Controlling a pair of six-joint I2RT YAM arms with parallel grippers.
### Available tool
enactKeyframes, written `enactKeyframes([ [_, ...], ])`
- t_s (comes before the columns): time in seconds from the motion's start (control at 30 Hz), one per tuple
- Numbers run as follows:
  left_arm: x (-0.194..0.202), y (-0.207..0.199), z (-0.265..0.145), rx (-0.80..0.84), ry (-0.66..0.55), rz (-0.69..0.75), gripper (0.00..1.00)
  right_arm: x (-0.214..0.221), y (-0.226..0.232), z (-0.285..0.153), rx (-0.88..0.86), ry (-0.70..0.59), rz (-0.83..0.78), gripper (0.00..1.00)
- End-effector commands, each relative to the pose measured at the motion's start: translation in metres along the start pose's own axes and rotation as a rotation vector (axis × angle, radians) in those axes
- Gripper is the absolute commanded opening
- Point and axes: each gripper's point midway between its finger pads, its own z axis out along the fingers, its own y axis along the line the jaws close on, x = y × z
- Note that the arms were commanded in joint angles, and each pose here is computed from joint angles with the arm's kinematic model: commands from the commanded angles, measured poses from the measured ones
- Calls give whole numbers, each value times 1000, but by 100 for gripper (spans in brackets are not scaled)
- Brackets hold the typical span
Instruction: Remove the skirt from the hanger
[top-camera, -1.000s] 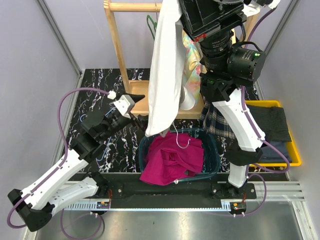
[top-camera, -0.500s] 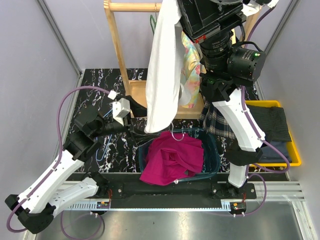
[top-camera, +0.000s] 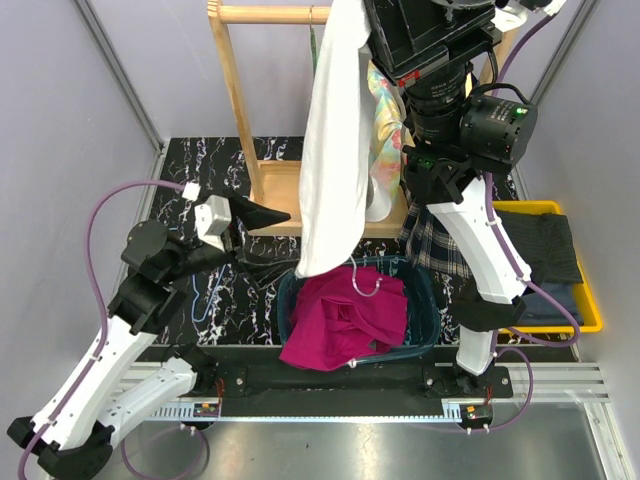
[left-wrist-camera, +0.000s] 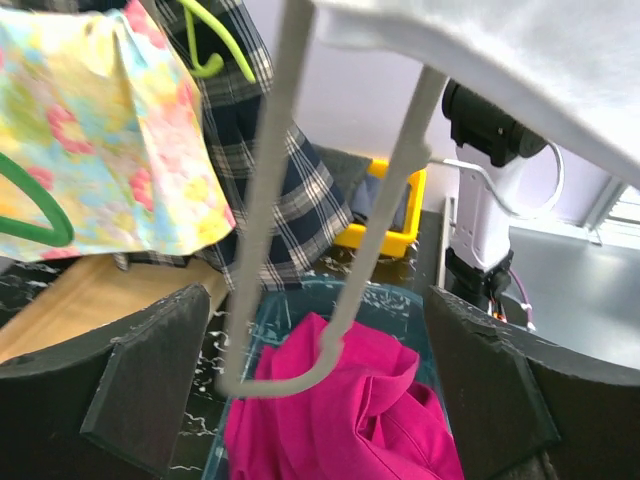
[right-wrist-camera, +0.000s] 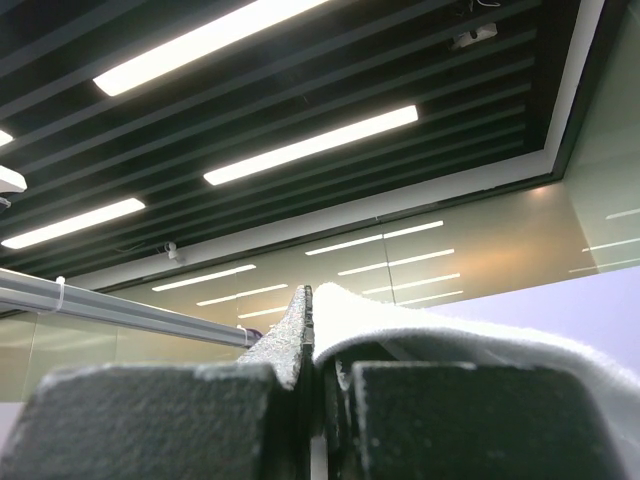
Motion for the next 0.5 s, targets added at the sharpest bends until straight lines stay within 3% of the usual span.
enactKeyframes([
  [0.0,-12,4,-2,-28,-43,18,91,-16,31,5,-73,-40,21,0],
  [0.3,-3,15,23,21,-62,-80,92,-17,33,5,-79,-48,48,0],
  [0.47,3,34,33,-38,-71,-81,94,-16,33,5,-84,-48,76,0],
])
